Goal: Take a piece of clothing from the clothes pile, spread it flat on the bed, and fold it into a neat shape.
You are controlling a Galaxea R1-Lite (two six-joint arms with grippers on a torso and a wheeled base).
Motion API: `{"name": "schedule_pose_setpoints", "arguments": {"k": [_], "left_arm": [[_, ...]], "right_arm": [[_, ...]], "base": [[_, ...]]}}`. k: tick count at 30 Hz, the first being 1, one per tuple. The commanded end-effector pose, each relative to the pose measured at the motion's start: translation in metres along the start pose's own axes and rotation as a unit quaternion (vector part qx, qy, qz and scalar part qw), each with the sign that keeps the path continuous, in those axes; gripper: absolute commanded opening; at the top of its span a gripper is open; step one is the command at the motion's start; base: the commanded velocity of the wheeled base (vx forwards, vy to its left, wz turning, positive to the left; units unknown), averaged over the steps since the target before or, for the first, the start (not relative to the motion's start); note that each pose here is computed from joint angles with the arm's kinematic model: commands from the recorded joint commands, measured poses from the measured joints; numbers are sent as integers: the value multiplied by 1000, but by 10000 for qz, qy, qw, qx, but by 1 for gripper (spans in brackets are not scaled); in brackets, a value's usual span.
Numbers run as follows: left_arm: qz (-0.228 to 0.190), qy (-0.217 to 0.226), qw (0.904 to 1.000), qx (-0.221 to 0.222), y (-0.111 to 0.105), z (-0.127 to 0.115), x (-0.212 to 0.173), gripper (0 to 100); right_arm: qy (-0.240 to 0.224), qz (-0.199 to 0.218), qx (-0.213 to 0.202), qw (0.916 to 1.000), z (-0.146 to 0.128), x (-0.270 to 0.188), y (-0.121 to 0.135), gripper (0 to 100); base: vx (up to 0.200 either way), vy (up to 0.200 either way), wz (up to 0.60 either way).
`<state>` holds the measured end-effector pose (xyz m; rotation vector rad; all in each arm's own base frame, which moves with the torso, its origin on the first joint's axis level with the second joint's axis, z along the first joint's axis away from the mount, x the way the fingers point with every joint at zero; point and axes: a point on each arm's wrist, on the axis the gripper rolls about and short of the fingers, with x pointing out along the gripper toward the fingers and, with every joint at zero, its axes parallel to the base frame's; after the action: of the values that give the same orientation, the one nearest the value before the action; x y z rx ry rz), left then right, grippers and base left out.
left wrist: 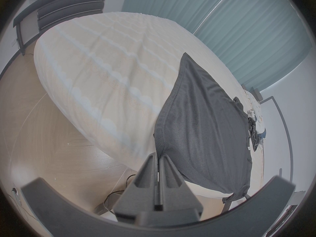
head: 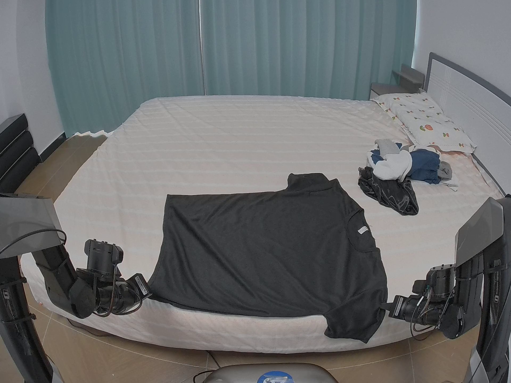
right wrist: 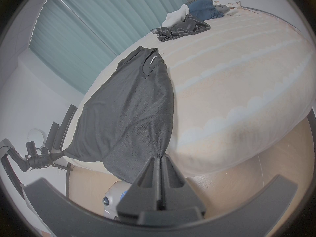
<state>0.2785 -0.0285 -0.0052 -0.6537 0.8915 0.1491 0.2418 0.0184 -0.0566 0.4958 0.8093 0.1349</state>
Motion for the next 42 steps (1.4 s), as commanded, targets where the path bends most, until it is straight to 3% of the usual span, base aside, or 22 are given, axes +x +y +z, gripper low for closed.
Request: {"name": "schedule_pose_setpoints", "arguments": {"k": [1,13,21,23,35,38,42], "left_arm": [[-42,-65,10000,6,-2,1,-6,0],[8,-126,9998,145,-2,0,-18,0],[507,-113,9976,459,3,-3,-22,0],[662,-69,9961,573,5,-5,-25,0],[1151,275,9884,950,10,-13,-40,0],[1276,373,9855,1058,11,-17,-41,0],[1360,447,9837,1091,11,-16,-39,0]], "right_arm": [[-143,79,-64,9998,5,-11,4,0],[110,222,-212,9995,-3,-39,7,0],[348,75,-200,9992,-7,-41,4,0],[648,-1,-332,9973,-13,-44,4,0],[1055,23,-609,9926,-18,-57,14,0],[1082,39,-672,9918,-18,-59,16,0],[771,118,-738,9942,-11,-61,18,0]], "base": [[0,0,0],[0,0,0],[0,0,0],[0,0,0],[0,0,0],[0,0,0],[0,0,0]]}}
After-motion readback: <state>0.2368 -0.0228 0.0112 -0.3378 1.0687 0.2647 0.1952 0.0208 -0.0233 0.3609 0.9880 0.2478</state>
